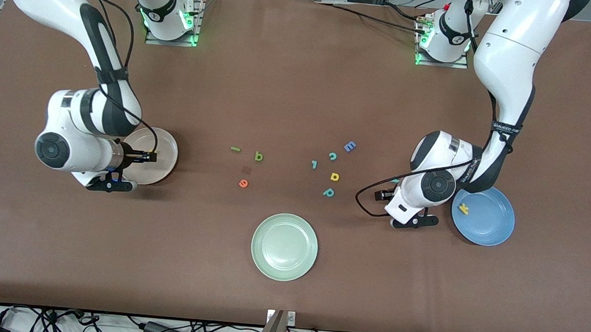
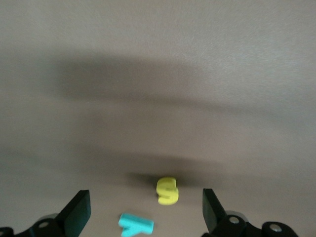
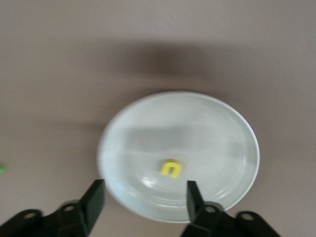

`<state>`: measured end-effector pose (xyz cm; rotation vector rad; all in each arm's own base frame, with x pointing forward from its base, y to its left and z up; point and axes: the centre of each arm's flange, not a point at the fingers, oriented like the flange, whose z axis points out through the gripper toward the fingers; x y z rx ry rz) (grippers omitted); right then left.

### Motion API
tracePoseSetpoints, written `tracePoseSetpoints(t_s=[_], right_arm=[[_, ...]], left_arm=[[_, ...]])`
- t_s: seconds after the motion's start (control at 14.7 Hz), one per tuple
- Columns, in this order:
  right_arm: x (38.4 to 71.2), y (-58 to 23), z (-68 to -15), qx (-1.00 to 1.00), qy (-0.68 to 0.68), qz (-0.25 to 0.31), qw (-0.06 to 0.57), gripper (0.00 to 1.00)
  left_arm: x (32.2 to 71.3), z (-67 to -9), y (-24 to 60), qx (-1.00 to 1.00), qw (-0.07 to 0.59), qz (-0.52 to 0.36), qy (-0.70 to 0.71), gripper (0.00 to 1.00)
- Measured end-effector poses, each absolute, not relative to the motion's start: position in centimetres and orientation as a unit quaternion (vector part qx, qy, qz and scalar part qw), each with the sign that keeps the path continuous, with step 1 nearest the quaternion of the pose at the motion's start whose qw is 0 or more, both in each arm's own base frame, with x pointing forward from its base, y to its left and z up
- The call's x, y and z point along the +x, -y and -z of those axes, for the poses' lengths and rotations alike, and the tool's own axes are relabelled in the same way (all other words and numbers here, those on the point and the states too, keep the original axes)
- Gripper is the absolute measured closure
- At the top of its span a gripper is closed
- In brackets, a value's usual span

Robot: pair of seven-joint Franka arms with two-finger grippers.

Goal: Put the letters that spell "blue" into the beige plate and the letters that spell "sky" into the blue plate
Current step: 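Grasp the yellow s with the left gripper while the right gripper reaches green letters, then place the s on the blue plate while the right gripper carries green l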

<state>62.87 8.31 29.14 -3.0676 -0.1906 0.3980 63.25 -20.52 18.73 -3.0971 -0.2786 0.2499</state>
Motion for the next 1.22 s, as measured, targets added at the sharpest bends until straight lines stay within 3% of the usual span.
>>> tracePoseSetpoints(t_s=[0.14, 0.2, 0.41, 0.48, 0.61, 0.68, 0.88, 0.95, 1.22], right_arm=[[62.8, -12.9, -31.3, -0.987, 0.111, -0.114, 0.034, 0.01], [62.4, -15.3, -31.3, -0.984, 0.135, -0.113, 0.039, 0.00], [61.0, -21.2, -30.0, -0.961, 0.250, -0.106, 0.047, 0.00], [60.4, -23.0, -29.3, -0.953, 0.282, -0.100, 0.047, 0.00], [58.9, -26.3, -27.8, -0.935, 0.340, -0.087, 0.049, 0.00], [58.2, -27.5, -27.1, -0.928, 0.362, -0.081, 0.049, 0.03], [56.4, -29.3, -25.1, -0.896, 0.437, -0.061, 0.045, 0.37], [55.9, -29.6, -24.5, -0.887, 0.455, -0.059, 0.044, 0.40], [54.6, -30.3, -23.2, -0.854, 0.517, -0.052, 0.022, 0.40]], left_arm=[[62.6, -17.5, 20.5, -0.993, 0.009, -0.081, 0.089, 0.04], [62.4, -17.3, 20.5, -0.993, 0.009, -0.081, 0.089, 0.07], [62.4, -17.4, 20.6, -0.993, 0.008, -0.081, 0.088, 0.37], [62.4, -17.4, 20.6, -0.993, 0.008, -0.081, 0.088, 0.37], [62.3, -17.3, 20.7, -0.993, 0.008, -0.082, 0.087, 0.51], [62.2, -17.3, 20.9, -0.993, 0.009, -0.082, 0.086, 0.51], [62.0, -17.2, 21.4, -0.993, 0.009, -0.083, 0.082, 0.59], [62.0, -17.3, 21.5, -0.993, 0.008, -0.083, 0.081, 0.70], [62.3, -17.5, 21.0, -0.993, 0.008, -0.081, 0.087, 0.77]])
